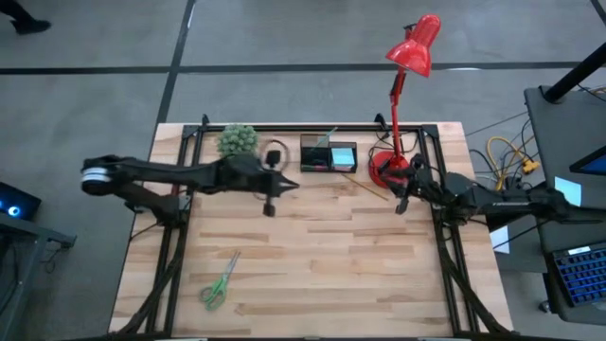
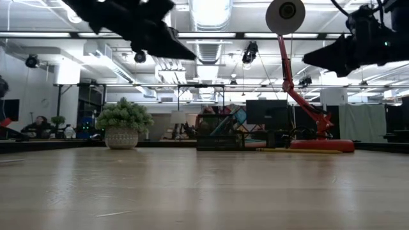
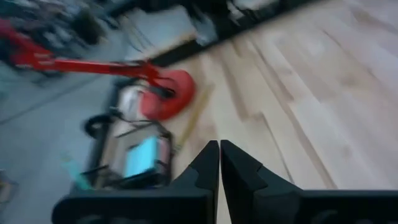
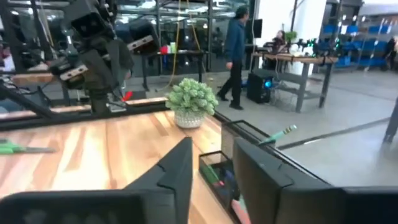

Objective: Pick and place office supplies into organizer
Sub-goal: Put the yellow pencil into the desk organizer

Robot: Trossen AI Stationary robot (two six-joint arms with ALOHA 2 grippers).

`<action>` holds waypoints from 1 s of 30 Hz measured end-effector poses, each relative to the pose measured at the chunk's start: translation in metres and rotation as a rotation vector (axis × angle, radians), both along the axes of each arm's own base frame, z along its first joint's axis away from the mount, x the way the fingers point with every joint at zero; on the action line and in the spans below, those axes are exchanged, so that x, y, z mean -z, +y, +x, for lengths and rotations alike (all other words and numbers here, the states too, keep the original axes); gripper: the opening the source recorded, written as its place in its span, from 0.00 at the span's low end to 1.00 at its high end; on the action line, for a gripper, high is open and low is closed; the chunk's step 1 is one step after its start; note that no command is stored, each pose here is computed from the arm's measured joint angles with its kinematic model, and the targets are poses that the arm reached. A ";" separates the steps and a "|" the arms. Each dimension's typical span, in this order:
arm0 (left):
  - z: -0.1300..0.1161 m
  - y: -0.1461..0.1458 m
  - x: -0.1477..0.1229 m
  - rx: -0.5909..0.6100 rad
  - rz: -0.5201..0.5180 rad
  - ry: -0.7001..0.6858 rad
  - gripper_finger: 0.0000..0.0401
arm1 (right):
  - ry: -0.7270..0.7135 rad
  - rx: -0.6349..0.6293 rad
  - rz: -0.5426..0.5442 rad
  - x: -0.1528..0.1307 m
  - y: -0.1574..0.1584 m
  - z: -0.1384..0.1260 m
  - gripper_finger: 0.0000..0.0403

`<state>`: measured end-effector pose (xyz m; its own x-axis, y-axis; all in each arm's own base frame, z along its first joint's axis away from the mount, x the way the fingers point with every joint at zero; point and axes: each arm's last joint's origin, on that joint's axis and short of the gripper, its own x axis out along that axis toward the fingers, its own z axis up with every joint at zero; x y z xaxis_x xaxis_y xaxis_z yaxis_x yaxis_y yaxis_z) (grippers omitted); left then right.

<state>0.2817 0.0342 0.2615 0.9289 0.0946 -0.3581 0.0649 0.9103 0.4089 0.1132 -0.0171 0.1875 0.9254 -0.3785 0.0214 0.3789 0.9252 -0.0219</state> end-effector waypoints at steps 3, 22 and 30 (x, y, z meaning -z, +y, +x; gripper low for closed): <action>-0.020 -0.001 -0.005 -0.053 -0.007 -0.125 0.00 | 0.048 0.008 0.038 -0.012 -0.001 0.007 0.33; -0.065 -0.004 -0.005 -0.116 0.028 -0.340 0.00 | 0.699 0.178 0.351 -0.061 -0.011 0.072 0.37; -0.066 -0.004 0.000 -0.118 0.028 -0.322 0.00 | 0.911 0.242 0.496 -0.054 -0.025 0.107 0.40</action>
<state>0.2157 0.0297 0.2616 0.9758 0.2142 -0.0437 -0.1772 0.8921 0.4157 0.2204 -0.0421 0.2415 0.4136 -0.3309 -0.8482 0.5843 0.8110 -0.0315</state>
